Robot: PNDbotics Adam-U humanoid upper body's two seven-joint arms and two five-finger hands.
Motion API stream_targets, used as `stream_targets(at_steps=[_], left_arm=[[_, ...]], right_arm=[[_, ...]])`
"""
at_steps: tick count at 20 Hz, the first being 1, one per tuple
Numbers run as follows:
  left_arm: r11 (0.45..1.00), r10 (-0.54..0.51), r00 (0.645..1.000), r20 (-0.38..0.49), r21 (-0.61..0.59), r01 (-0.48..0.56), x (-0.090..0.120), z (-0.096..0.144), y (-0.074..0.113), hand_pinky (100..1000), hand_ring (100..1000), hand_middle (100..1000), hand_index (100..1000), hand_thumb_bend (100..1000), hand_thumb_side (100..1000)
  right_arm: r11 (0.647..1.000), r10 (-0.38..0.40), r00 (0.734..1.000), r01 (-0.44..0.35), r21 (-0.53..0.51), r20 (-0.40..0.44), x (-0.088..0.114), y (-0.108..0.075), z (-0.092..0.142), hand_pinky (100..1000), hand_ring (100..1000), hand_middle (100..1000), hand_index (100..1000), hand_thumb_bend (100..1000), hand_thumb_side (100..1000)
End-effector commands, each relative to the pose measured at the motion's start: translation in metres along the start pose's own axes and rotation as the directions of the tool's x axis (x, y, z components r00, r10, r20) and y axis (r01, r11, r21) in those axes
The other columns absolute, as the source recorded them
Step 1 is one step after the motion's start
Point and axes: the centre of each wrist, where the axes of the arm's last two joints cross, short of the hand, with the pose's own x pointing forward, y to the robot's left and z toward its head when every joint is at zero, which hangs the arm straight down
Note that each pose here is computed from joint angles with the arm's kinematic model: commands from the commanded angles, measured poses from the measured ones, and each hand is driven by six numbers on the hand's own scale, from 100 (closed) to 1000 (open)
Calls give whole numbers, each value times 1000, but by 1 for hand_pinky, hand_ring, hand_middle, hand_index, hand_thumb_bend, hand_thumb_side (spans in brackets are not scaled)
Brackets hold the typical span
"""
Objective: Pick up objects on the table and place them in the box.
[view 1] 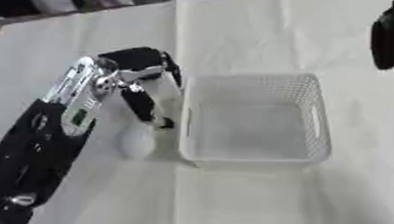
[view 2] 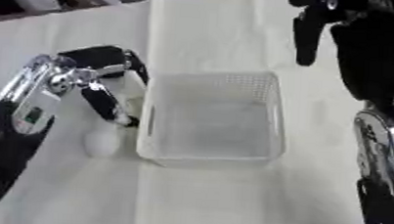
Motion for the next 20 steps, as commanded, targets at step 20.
stream_targets(at_steps=[20], left_arm=[[867, 157, 987, 11, 478, -143, -36, 28, 47, 100, 100, 100, 151, 100, 100]], right_arm=[[1000, -2, 1000, 2, -1, 14, 3, 0, -3, 181, 309, 601, 800, 100, 982]])
